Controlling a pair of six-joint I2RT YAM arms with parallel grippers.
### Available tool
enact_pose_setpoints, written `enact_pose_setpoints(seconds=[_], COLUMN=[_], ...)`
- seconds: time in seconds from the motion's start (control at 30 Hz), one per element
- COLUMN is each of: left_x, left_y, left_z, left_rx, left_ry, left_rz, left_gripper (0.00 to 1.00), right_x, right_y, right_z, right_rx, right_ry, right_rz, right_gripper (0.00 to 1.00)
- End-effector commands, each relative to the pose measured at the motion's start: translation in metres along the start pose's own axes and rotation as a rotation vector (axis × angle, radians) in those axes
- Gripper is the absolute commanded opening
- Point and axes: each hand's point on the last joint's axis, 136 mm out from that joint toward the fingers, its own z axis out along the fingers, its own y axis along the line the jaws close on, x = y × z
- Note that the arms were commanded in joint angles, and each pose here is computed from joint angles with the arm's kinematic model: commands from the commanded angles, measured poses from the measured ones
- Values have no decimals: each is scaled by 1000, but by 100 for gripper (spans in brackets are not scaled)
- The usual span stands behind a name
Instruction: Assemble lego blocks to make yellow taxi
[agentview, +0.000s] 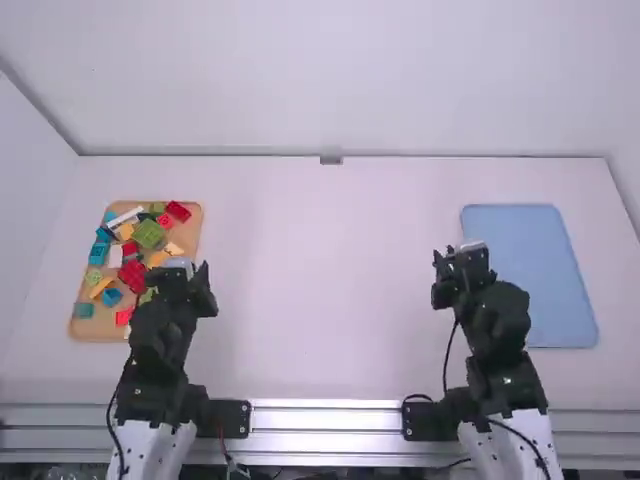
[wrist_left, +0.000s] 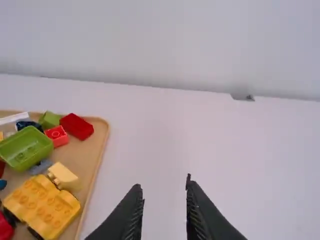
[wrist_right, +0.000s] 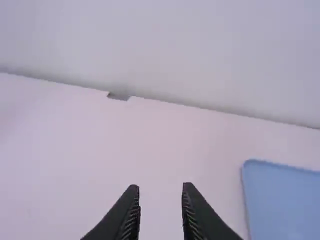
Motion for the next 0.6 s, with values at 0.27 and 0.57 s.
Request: enact_pose_setpoints(seconds=[0.27, 0.57], left_x=[-46, -70], left_y=[3, 4], left_z=[12, 38], left_rx=[-78, -139], left_ry=[88, 193], left_rz=[-132, -223], left_gripper=[43, 61], right_x=[-85, -109], right_y=[51, 116], right_z=[45, 102], right_rx=[-259, -502], right_ry=[56, 173], right_rz=[-177, -306], right_gripper=[43, 61])
